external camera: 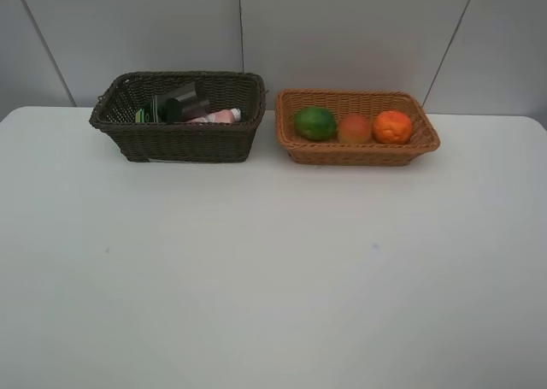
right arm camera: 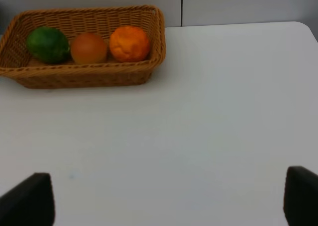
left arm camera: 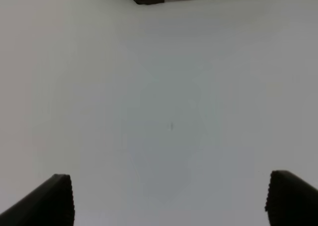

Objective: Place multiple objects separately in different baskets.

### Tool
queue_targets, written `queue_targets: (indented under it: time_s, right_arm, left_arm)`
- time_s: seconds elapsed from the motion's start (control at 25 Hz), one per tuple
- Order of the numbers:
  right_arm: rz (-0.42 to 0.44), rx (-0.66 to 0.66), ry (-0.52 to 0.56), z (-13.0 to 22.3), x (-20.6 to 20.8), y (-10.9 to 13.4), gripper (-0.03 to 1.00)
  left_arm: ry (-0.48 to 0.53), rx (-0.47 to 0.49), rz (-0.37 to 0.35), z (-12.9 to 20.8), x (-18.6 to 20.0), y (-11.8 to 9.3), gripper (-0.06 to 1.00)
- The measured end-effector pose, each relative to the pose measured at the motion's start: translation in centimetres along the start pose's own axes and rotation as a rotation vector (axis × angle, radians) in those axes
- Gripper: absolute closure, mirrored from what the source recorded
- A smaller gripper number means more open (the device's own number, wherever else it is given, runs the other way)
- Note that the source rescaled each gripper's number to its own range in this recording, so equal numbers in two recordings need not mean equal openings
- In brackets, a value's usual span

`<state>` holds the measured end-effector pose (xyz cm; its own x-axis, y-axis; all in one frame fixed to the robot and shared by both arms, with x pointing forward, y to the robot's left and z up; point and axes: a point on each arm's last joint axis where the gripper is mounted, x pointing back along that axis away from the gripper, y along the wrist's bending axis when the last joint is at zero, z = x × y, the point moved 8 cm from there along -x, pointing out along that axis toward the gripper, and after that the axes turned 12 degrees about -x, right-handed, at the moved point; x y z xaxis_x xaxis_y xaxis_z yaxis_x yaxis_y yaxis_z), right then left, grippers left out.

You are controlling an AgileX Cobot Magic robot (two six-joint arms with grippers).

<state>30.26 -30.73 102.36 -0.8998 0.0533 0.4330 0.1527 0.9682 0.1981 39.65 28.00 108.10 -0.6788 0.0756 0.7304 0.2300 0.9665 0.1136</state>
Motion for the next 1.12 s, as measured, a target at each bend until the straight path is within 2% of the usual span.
queue_targets:
  time_s: [0.28, 0.4, 0.64, 0.84, 1.12]
  right_arm:
    - [0.000, 0.000, 0.000, 0.0, 0.0, 0.0, -0.03]
    - [0.000, 0.000, 0.000, 0.0, 0.0, 0.0, -0.03]
    - [0.000, 0.000, 0.000, 0.0, 0.0, 0.0, -0.03]
    - [0.000, 0.000, 0.000, 0.0, 0.0, 0.0, -0.03]
    - [0.000, 0.000, 0.000, 0.0, 0.0, 0.0, -0.03]
  left_arm:
    - [-0.175, 0.013, -0.015, 3.2, 4.1, -0.1, -0.05]
    - [-0.212, 0.016, -0.018, 4.9, 4.8, -0.3, -0.05]
    - [-0.277, 0.022, -0.016, 8.0, 3.9, -0.8, -0.05]
    - [-0.281, 0.022, -0.015, 10.3, 2.4, -1.1, -0.05]
    - [-0.332, 0.024, -0.019, 11.3, 2.1, -1.3, -0.05]
